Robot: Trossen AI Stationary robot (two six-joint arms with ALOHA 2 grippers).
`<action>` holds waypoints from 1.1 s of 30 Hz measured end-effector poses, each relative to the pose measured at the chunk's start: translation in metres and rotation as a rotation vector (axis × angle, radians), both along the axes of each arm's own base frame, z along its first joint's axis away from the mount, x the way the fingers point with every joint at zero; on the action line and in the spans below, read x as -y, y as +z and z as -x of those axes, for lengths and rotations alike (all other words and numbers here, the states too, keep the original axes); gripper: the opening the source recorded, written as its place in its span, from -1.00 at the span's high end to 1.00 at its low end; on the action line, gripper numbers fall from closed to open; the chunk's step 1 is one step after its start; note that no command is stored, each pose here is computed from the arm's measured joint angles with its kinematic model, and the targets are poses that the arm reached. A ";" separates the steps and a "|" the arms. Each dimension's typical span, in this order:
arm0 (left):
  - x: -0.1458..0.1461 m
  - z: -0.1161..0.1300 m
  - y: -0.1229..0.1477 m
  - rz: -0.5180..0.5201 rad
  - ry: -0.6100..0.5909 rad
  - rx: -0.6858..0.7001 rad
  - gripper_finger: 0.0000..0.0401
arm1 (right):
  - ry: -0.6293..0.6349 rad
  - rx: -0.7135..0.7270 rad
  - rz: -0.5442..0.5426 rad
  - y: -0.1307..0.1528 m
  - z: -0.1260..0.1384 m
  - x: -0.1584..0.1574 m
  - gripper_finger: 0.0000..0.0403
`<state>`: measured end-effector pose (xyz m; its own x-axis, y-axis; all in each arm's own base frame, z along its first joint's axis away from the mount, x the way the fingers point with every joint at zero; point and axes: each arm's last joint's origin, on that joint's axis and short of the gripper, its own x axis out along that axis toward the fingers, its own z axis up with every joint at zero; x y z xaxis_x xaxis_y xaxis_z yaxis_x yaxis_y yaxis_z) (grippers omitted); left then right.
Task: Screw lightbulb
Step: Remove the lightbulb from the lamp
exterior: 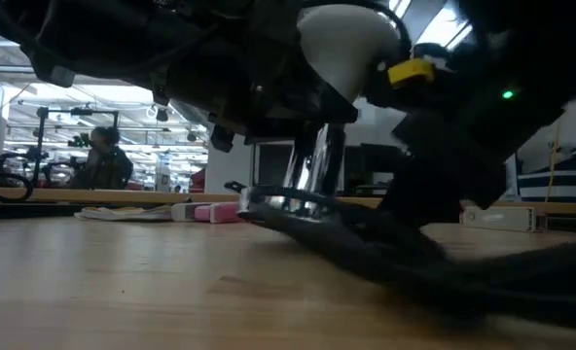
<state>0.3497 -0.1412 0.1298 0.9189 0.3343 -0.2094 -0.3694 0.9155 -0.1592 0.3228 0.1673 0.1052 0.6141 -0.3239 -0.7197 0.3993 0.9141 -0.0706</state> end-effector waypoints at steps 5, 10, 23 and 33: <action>-0.002 0.000 -0.002 -0.022 0.013 -0.035 0.31 | 0.039 0.071 -0.051 0.004 0.002 -0.017 0.98; -0.005 -0.001 -0.003 -0.024 0.020 -0.041 0.31 | 0.036 0.167 -0.097 0.009 0.001 -0.029 0.98; -0.010 -0.002 -0.004 -0.022 0.025 -0.050 0.31 | 0.026 0.155 0.019 0.020 0.006 -0.025 0.98; 0.009 0.004 -0.003 0.000 -0.057 -0.021 0.31 | -0.089 0.052 0.235 0.047 0.023 0.007 0.98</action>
